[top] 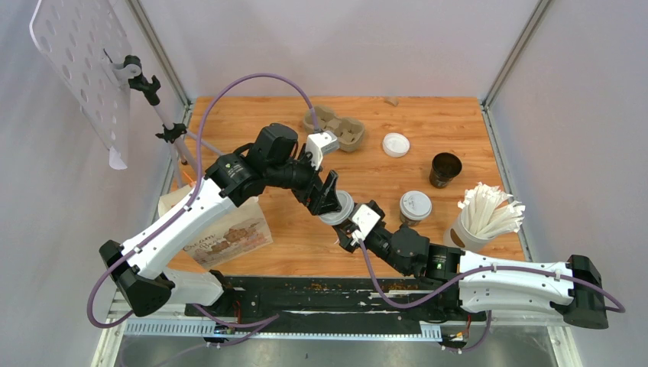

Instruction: Pack the takeout coffee

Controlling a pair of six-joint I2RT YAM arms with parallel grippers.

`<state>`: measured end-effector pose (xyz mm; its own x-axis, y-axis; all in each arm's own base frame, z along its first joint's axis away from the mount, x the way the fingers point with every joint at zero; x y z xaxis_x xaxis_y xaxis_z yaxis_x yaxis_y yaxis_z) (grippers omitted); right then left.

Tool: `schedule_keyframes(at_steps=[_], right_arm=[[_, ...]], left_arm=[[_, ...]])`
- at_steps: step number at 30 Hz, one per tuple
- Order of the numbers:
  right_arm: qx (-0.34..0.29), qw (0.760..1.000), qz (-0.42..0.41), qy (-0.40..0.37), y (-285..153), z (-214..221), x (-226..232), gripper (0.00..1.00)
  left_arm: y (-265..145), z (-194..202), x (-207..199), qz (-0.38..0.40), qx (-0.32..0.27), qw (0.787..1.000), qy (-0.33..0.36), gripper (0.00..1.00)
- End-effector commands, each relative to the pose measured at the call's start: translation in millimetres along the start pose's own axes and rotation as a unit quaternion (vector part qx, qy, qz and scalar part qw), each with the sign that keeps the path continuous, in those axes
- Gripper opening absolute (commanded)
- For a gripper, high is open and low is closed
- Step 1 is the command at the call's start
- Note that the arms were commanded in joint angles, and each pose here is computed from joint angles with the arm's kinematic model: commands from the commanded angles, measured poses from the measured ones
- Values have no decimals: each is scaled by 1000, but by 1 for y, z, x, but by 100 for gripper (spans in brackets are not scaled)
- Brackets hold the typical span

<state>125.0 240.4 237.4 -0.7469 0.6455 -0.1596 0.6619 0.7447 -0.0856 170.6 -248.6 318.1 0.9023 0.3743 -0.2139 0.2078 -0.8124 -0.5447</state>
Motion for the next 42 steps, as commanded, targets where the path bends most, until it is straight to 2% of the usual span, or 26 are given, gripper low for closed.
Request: schedule_keyframes(at_steps=[1, 19, 28, 36, 42], right_arm=[[-21, 1000, 12, 21, 0, -17, -3, 67], [-20, 999, 17, 23, 1, -17, -4, 67], [-17, 999, 20, 24, 0, -15, -5, 67], [19, 999, 35, 36, -3, -5, -7, 78], [64, 994, 46, 72, -21, 4, -12, 87]], left_arm=[[-1, -12, -4, 14, -23, 999, 25, 100], [16, -3, -2, 17, 11, 999, 30, 99], [17, -1, -2, 15, 18, 999, 30, 84], [22, -2, 0, 13, 24, 999, 30, 77], [27, -6, 3, -5, 29, 999, 31, 77]])
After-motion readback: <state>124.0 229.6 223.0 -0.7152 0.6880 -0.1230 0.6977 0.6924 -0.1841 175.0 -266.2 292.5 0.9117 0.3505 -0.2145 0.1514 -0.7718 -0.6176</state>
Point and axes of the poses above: each gripper's point midway between its finger pads, its own y axis out along the fingers, its own x axis along the line the jaws close on, z = x × y, the point moved 6 cm from there along -y, back along the fingers, and after that the axes turned 9 degrees about y, right-handed, at the moved point
